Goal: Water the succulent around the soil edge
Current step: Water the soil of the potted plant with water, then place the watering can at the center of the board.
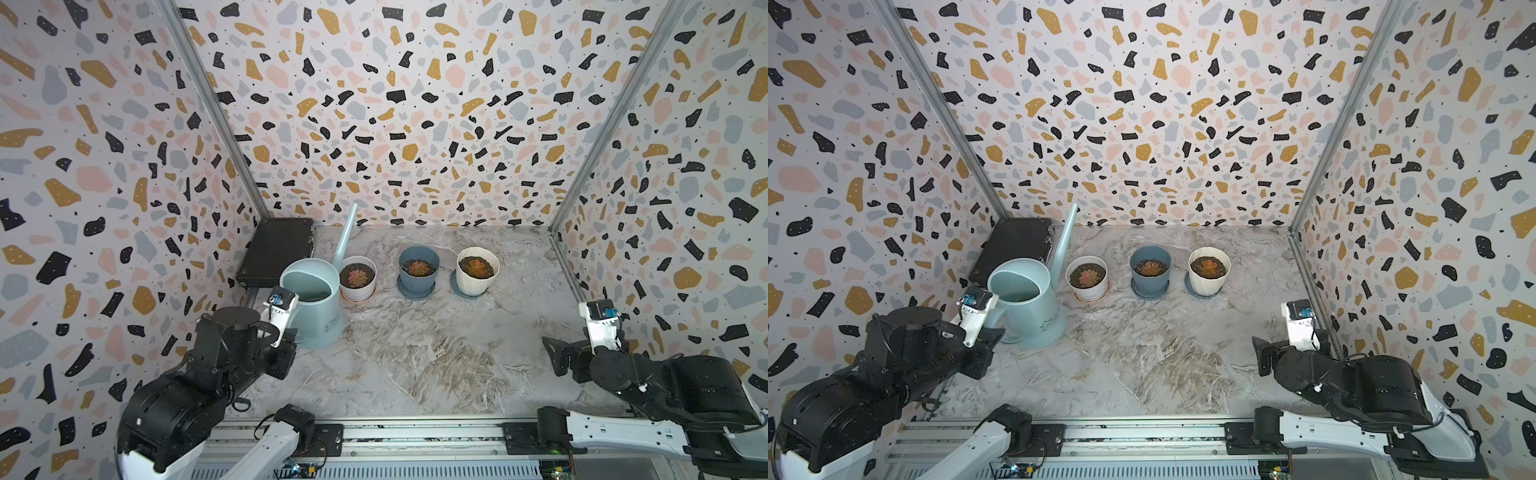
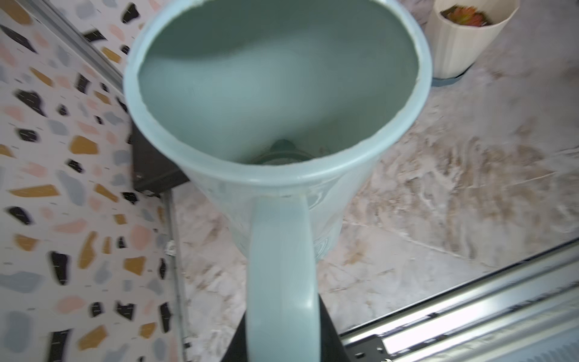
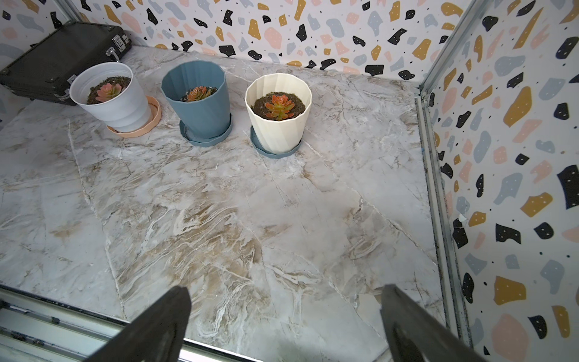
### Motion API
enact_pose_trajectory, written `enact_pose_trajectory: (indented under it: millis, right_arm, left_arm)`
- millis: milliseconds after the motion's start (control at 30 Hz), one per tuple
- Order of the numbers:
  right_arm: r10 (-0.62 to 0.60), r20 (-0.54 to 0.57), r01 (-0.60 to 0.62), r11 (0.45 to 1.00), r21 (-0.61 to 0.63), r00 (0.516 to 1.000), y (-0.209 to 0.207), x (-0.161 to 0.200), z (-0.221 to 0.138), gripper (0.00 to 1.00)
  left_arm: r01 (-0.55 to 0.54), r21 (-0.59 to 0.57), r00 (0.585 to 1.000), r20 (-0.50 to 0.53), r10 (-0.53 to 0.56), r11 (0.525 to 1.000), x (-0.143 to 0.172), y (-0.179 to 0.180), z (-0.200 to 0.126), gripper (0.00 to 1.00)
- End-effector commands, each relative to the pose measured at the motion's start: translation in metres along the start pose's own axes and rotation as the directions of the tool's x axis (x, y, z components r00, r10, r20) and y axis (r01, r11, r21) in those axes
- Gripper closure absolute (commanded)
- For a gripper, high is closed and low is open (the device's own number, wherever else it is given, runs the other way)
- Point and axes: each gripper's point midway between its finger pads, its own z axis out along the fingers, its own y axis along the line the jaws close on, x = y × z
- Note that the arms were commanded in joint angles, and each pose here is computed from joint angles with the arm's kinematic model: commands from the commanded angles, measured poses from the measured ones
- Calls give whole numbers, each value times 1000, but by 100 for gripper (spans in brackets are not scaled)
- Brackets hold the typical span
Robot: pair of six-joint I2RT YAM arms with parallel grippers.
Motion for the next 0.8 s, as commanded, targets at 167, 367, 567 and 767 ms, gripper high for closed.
enact_pose_trajectory:
  millis: [167, 367, 567, 767]
  right_arm:
    - [-121, -60, 128, 983, 133, 991, -34, 12, -4, 1]
    - [-150, 7, 147, 976, 164, 989, -31, -11, -8, 1]
    - [-139, 26, 132, 976, 172, 990, -27, -15, -7, 1]
    - [-132, 48, 121, 975, 187, 990, -28, -21, -8, 0]
  left_arm:
    - [264, 307, 955, 47, -292, 914, -3, -51, 32, 100]
    - [221, 297, 968, 51, -247, 929, -4, -55, 67, 100]
    - [56, 234, 994, 82, -77, 971, -15, -78, 102, 100]
    - [-88, 150, 989, 131, 69, 985, -18, -105, 126, 100]
